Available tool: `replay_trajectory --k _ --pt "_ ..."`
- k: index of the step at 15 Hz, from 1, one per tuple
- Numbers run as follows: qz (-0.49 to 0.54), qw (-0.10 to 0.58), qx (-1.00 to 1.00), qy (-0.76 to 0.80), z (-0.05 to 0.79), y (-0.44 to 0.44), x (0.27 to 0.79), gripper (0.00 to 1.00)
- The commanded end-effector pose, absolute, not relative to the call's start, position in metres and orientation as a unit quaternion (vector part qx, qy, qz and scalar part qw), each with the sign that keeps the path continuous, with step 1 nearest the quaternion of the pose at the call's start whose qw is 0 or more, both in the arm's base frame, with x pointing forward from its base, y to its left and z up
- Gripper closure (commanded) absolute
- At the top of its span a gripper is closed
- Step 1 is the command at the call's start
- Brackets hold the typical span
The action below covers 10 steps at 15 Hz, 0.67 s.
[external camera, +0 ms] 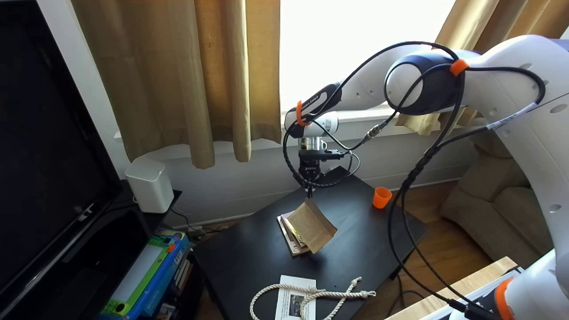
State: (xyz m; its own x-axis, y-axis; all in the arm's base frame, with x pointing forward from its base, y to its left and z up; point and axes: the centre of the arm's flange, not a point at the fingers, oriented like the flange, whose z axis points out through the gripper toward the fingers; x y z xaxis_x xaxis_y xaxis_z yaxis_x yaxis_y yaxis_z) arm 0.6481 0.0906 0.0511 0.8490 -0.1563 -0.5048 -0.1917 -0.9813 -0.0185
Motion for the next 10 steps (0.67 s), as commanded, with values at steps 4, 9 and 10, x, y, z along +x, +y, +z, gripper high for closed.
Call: replay_trajectory --k 4,9,10 --pt "0.224 0.079 -0.963 0.125 0.021 0.099 0.672 1.00" --pt "0.193 0.093 -0.960 0.180 0.003 0.102 0.683 1.00" --pt "0.191 0.094 -0.958 0.194 0.000 0.103 0.684 1.00"
